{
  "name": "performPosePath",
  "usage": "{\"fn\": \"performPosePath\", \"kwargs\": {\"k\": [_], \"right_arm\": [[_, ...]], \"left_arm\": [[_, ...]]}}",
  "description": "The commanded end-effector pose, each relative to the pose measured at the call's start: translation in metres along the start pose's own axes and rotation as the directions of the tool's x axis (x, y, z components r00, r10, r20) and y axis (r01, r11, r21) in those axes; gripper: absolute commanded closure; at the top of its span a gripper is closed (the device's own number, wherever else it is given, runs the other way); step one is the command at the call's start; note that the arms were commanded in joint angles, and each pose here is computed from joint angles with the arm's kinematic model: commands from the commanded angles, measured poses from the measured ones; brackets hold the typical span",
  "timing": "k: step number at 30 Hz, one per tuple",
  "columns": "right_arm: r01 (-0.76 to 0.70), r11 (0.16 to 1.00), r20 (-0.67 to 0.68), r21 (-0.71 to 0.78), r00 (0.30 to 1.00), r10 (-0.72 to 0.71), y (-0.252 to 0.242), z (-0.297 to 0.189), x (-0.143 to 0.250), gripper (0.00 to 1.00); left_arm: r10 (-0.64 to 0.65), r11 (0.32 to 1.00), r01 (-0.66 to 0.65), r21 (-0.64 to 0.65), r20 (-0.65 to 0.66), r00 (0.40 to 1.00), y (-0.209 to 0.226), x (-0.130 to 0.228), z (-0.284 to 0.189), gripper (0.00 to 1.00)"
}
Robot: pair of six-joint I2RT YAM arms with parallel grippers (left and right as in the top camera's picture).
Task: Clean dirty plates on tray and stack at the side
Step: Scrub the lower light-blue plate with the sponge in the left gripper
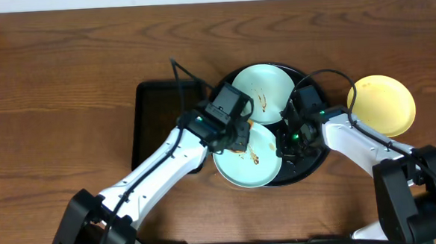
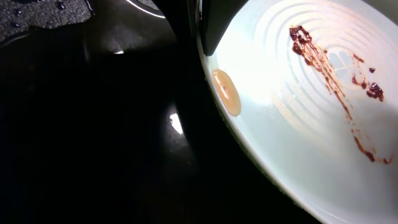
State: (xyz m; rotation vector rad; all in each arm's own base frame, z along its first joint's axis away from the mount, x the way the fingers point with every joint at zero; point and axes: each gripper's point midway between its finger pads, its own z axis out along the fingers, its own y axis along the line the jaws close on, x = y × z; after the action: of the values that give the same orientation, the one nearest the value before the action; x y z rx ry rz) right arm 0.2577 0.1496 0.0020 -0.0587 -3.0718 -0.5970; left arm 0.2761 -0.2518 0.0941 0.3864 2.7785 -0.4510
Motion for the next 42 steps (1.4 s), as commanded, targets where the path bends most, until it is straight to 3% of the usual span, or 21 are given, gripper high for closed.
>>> {"fn": "performPosePath", "kwargs": {"k": [1,7,15,23,25,28,32,42], "right_arm": [[-0.014,0.997,0.012,0.081,1.0,0.013,-0.013,0.002,0.0,0.99],[-0.014,0.997,0.012,0.081,1.0,0.013,-0.012,0.002,0.0,0.99],[-0.014,0.997,0.011,0.082,1.0,0.013,-0.013,0.002,0.0,0.99],[-0.014,0.997,0.012,0.081,1.0,0.013,-0.013,0.002,0.0,0.99],[-0.014,0.997,0.012,0.081,1.0,0.013,-0.013,0.002,0.0,0.99],[-0.016,0.996,0.006,0.084,1.0,0.015,-0.013,0.002,0.001,0.99],[-0.022,0.993,-0.003,0.116,1.0,0.023,-0.019,0.002,0.005,0.99],[-0.031,0.99,-0.018,0.14,0.999,0.034,-0.024,0.001,0.009,0.99]], "left_arm": [[-0.009,1.0,0.01,0.023,-0.028,1.0,-0.011,0.01,0.005,0.92],[-0.12,0.992,0.123,0.023,-0.097,0.988,-0.021,0.025,0.025,0.92],[-0.205,0.956,0.249,0.156,-0.253,0.945,-0.06,0.046,0.058,0.92],[-0.232,0.954,0.276,0.117,-0.294,0.927,-0.053,0.055,0.073,0.92],[-0.224,0.961,0.26,0.095,-0.285,0.932,-0.048,0.056,0.078,0.92],[-0.216,0.976,0.207,-0.066,-0.197,0.956,-0.013,0.05,0.084,0.92],[-0.218,0.965,0.195,-0.174,-0.124,0.968,0.021,0.036,0.081,0.92],[-0.33,0.928,0.315,-0.197,-0.046,0.943,0.069,0.006,0.071,0.92]]}}
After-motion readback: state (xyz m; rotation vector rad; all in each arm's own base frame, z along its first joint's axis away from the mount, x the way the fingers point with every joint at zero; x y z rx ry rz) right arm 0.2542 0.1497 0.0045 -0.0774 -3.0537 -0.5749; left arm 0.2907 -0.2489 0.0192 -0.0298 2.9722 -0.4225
